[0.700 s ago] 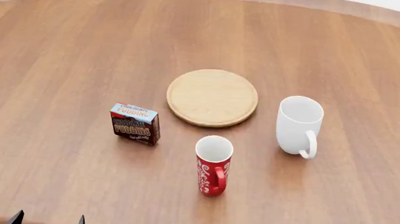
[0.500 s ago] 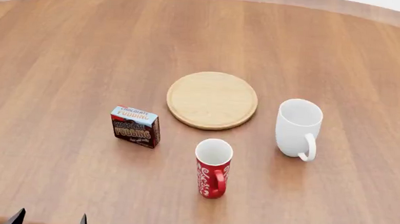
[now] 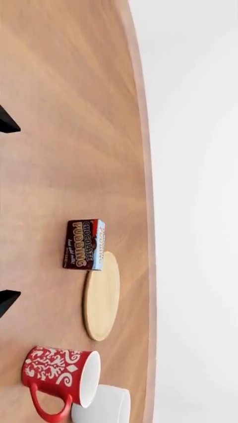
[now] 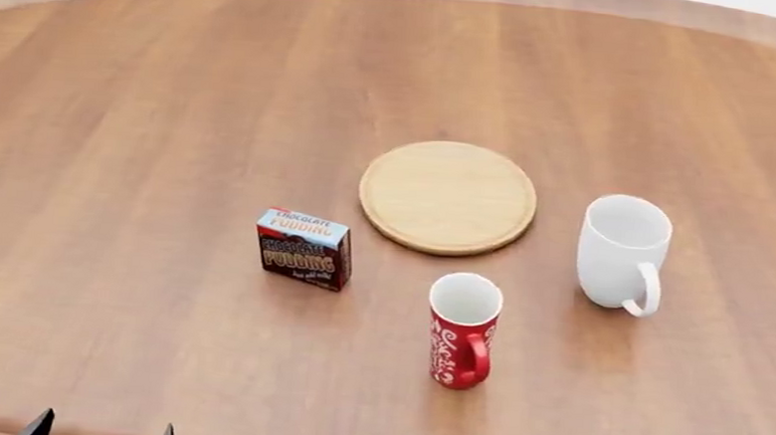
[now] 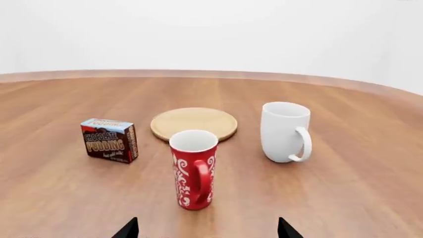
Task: Put the chocolate pudding to the left of the plate.
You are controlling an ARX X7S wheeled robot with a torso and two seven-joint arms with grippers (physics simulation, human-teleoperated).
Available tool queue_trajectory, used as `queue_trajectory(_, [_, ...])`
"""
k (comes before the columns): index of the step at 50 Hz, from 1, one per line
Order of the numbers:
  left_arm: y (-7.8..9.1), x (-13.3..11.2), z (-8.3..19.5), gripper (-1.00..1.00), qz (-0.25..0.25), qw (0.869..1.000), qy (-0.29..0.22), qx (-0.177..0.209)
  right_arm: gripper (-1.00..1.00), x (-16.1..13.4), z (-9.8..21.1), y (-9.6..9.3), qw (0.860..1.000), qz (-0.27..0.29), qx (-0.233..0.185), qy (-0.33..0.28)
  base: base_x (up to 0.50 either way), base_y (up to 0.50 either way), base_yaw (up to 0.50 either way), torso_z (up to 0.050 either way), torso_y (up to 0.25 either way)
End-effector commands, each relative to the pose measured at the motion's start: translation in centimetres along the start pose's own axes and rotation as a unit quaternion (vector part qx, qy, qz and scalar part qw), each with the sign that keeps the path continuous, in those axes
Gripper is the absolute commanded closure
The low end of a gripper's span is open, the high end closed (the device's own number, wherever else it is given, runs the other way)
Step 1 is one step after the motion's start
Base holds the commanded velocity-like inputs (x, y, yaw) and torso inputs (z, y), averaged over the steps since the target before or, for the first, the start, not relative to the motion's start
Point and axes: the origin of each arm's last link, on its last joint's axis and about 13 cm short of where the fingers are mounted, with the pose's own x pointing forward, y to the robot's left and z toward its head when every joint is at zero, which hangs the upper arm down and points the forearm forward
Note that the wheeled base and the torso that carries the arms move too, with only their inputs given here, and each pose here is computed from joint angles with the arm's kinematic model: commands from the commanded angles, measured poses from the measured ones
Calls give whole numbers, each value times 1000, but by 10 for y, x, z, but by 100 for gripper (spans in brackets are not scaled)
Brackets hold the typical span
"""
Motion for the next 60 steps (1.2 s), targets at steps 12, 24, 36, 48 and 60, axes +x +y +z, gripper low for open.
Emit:
queue_trajectory(12, [-2, -4, 3, -100, -9, 1000, -2, 0, -100, 1, -2, 1, 1000, 8, 0, 5, 0, 333, 0, 0, 0])
queue_trajectory(24, [-5, -4, -2, -100, -16, 1000, 3, 0, -100, 2, -5, 1, 1000, 11, 1, 9, 0, 334, 0, 0, 0])
queue_trajectory(36, [-5, -3, -1, -100, -15, 1000, 5, -2, -100, 2, -3, 1, 1000, 15, -1, 9, 0, 333, 0, 0, 0])
queue_trajectory(48, [-5, -4, 0, -100, -10, 1000, 7, -3, -100, 0, -2, 1, 1000, -5, -13, -7, 0, 250, 0, 0, 0])
queue_trajectory(60, [-2, -24, 31, -100, 0, 999, -43, 7, -100, -23, 26, 0, 995, -37, -41, -81, 0, 0, 0, 0, 0])
